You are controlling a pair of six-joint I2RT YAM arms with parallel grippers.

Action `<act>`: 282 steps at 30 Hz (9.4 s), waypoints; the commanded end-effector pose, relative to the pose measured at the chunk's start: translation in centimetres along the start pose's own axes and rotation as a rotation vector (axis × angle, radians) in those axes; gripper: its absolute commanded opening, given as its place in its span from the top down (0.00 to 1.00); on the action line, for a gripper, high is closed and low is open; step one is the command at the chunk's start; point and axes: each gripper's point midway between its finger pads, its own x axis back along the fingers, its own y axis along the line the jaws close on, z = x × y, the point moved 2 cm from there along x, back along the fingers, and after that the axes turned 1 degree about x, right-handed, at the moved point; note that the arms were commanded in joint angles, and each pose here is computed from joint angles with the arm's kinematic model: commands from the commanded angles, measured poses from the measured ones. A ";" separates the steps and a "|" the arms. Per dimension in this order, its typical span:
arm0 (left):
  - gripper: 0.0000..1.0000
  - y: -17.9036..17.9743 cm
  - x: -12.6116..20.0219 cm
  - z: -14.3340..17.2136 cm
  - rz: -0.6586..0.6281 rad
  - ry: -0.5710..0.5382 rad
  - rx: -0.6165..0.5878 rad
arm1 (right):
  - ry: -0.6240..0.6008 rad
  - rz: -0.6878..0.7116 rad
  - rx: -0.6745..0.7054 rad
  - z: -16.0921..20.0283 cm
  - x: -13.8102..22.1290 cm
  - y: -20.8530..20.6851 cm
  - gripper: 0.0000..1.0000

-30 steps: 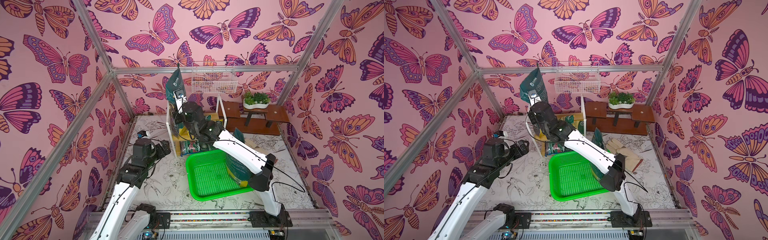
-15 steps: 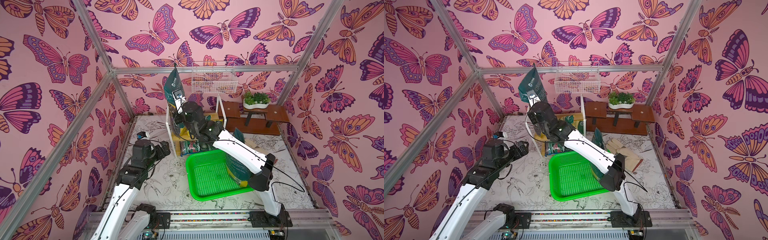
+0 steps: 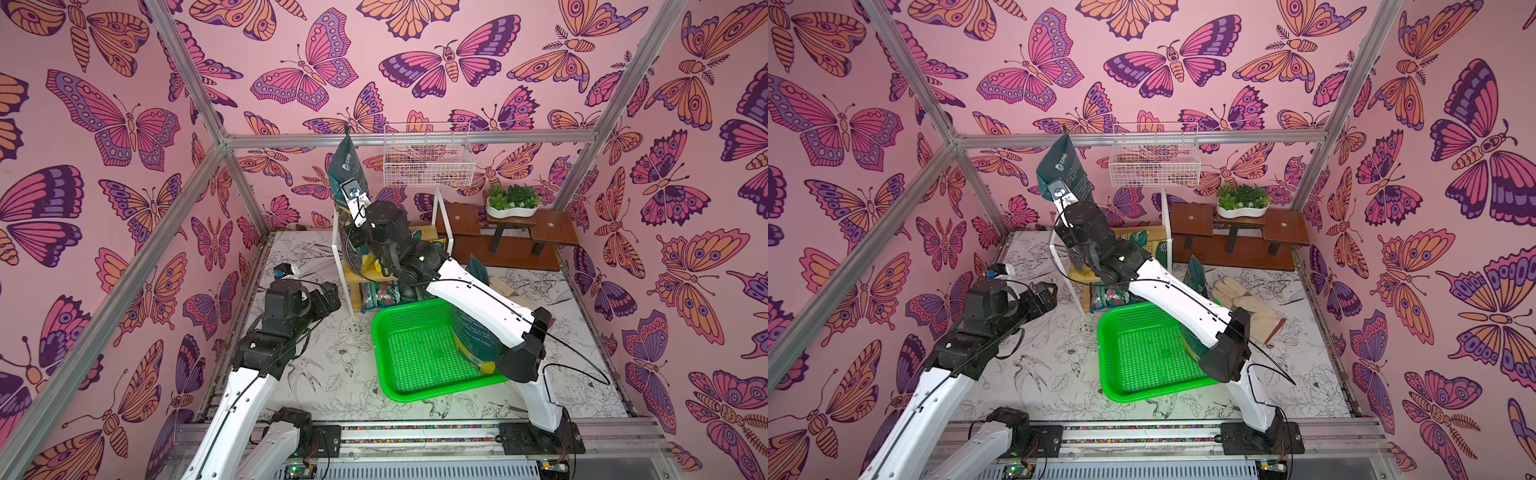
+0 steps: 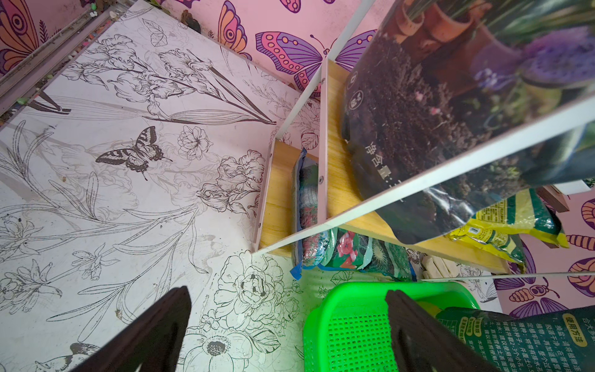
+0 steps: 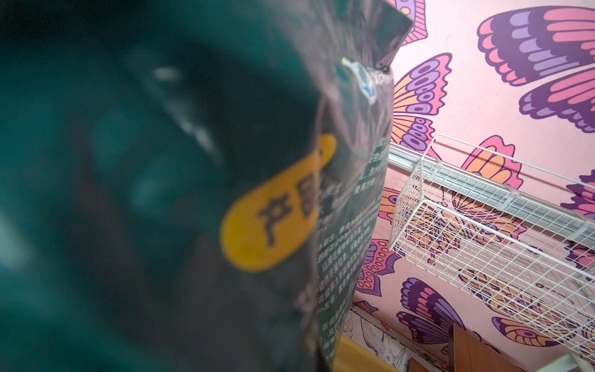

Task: Take down the fertilizer bag from the shelf
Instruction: Pick up the fertilizer bag from the shelf, then place the fertilizer bag in the storage box, then pick up the fertilizer bag from the shelf.

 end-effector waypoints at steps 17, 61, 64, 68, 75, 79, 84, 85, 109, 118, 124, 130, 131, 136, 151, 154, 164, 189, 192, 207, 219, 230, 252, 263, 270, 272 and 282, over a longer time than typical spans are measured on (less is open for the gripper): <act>0.00 0.3 -0.1 0.3 0.006 -0.003 -0.007 | -0.497 0.099 -0.157 -17.2 11.8 -10.0 1.00; 0.00 -6.3 1.0 6.1 0.186 0.196 -0.083 | -0.009 -0.062 -0.078 0.6 24.8 -10.1 1.00; 0.00 -6.3 1.0 6.8 0.177 0.207 -0.098 | -0.006 -0.039 -0.076 1.5 25.3 -10.1 1.00; 0.00 -6.1 0.5 7.9 0.162 0.245 -0.110 | -0.003 -0.016 -0.079 2.7 25.8 -10.3 1.00; 0.00 -5.9 -0.2 9.0 0.139 0.279 -0.129 | -0.008 -0.009 -0.109 4.8 25.8 -10.0 1.00; 0.00 -6.0 -0.3 9.0 0.137 0.280 -0.131 | -0.006 0.006 -0.113 5.9 25.9 -10.0 1.00; 0.00 -6.3 -0.4 9.1 0.139 0.286 -0.139 | -0.011 0.016 -0.119 7.5 25.8 -9.8 1.00; 0.00 -6.3 -0.3 9.2 0.138 0.286 -0.139 | -0.012 0.019 -0.117 7.9 25.7 -9.7 1.00; 0.00 -6.2 -0.9 9.9 0.112 0.297 -0.153 | 0.017 0.181 -0.109 20.8 24.9 -8.8 1.00; 0.00 -6.2 -1.1 10.0 0.106 0.301 -0.153 | 0.114 0.219 -0.163 23.8 27.0 -10.4 0.99; 0.00 -6.5 -1.3 10.2 0.108 0.315 -0.158 | 0.127 0.219 -0.194 24.1 27.8 -11.0 0.91; 0.00 -6.6 -1.3 10.1 0.111 0.310 -0.163 | 0.143 0.208 -0.202 24.1 27.6 -10.7 0.71; 0.00 -6.6 -1.2 10.1 0.112 0.310 -0.162 | 0.144 0.205 -0.203 24.1 27.6 -10.6 0.68; 0.00 -6.4 -1.2 10.2 0.109 0.309 -0.167 | 0.133 0.203 -0.213 23.3 27.7 -10.8 0.58; 0.00 -6.7 -1.2 9.6 0.108 0.291 -0.180 | 0.032 0.214 -0.268 17.7 29.4 -13.4 0.01; 0.00 -6.6 -1.2 9.6 0.106 0.287 -0.179 | -0.006 0.208 -0.252 15.7 29.8 -13.9 0.01; 0.00 -7.7 -1.5 9.7 0.147 0.299 -0.168 | -0.082 0.123 -0.237 10.5 30.0 -13.9 0.01; 0.00 -6.2 -0.8 8.3 0.107 0.202 -0.167 | 0.237 -0.176 -0.273 1.0 18.3 -7.8 0.10; 0.00 -7.2 -0.8 7.6 0.130 0.200 -0.199 | 0.279 -0.180 -0.319 1.9 17.0 -8.5 0.14; 0.00 -9.7 -1.2 5.3 0.177 0.155 -0.245 | 0.593 -0.276 -0.453 7.7 9.9 -9.7 0.44; 0.00 -8.0 -1.1 5.8 0.157 0.154 -0.212 | 0.751 -0.071 -0.348 13.1 6.6 -12.5 0.49; 0.00 -7.5 -1.2 5.7 0.147 0.149 -0.194 | 0.814 -0.096 -0.298 15.9 5.1 -10.6 0.49; 0.00 -6.2 -0.9 5.9 0.136 0.134 -0.169 | 0.715 -0.079 -0.131 13.9 4.5 -7.6 0.48; 0.00 -6.2 -0.8 5.9 0.140 0.135 -0.160 | 0.692 -0.061 -0.126 12.9 5.1 -8.2 0.47; 0.00 -5.9 -0.4 5.8 0.143 0.122 -0.155 | 0.746 -0.040 -0.111 15.1 4.1 -7.6 0.47; 0.00 -5.8 -0.4 5.8 0.141 0.120 -0.153 | 0.756 -0.033 -0.108 15.7 3.8 -7.6 0.47; 0.00 -5.6 -0.2 5.8 0.143 0.114 -0.153 | 0.815 -0.037 -0.155 18.5 2.8 -7.6 0.48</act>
